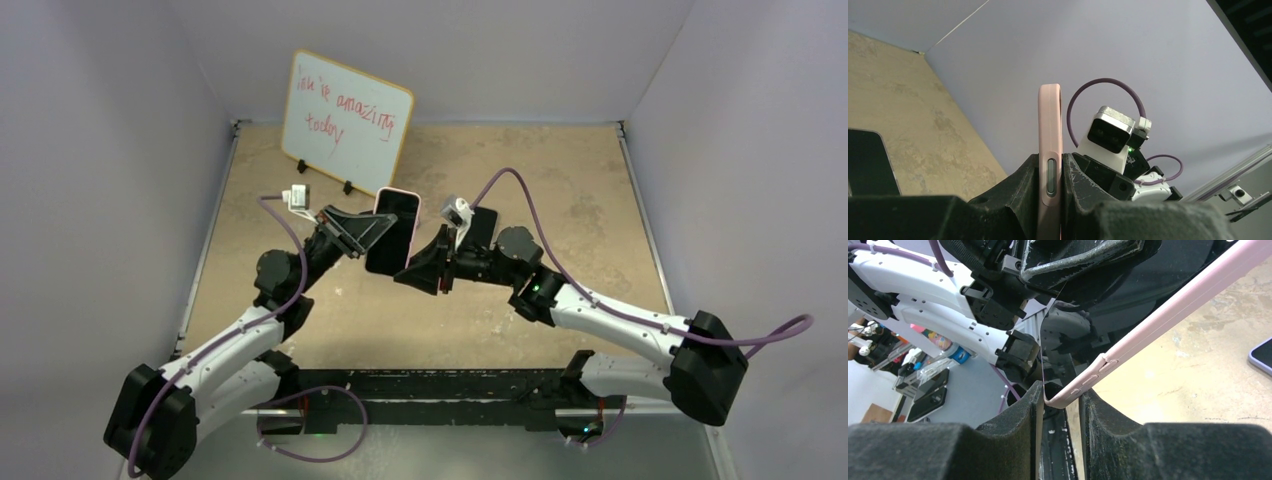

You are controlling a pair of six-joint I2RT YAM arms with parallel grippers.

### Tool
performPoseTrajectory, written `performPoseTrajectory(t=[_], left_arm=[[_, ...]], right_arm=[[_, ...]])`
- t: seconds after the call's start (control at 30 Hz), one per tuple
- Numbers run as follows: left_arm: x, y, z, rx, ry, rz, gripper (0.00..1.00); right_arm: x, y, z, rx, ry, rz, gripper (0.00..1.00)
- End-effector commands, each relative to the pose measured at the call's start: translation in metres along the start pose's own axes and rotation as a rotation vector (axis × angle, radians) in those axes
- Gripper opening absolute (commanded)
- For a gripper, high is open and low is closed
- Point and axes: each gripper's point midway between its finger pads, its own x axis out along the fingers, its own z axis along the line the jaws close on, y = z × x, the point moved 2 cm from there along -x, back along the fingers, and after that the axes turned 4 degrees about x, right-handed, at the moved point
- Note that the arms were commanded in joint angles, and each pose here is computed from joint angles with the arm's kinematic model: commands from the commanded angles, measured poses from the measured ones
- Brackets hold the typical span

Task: Take the phone out of the phone case
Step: Remove the phone case from the phone.

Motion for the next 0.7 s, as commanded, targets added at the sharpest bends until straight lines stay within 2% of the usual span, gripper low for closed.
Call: performPoseTrajectory(t=[0.0, 0.2, 0.37, 0.47, 0.67], left_arm=[[0.007, -0.006, -0.012, -0.02, 0.045, -0.013, 0.0], [0.009, 0.0, 0.001, -0.111, -0.001, 0.002, 0.0], [0.009, 0.005, 0.014, -0.185, -0.048, 0.017, 0.0], [0.01, 0.009, 0.02, -0.225, -0.07, 0.03, 0.0], [0.012, 0.014, 0.022, -0.267, -0.08, 0.066, 0.0]], right_arm=[[0.002, -0.019, 0.026, -0.109, -0.133, -0.052, 0.22], [-0.002, -0.019, 0.027, -0.231, -0.161, -0.087, 0.0], [-0.005, -0.016, 0.025, -0.372, -0.175, -0.083, 0.0], [-0.007, -0.014, 0.023, -0.509, -0.188, -0.082, 0.0], [-0.004, -0.013, 0.007, -0.73, -0.133, -0.037, 0.0]])
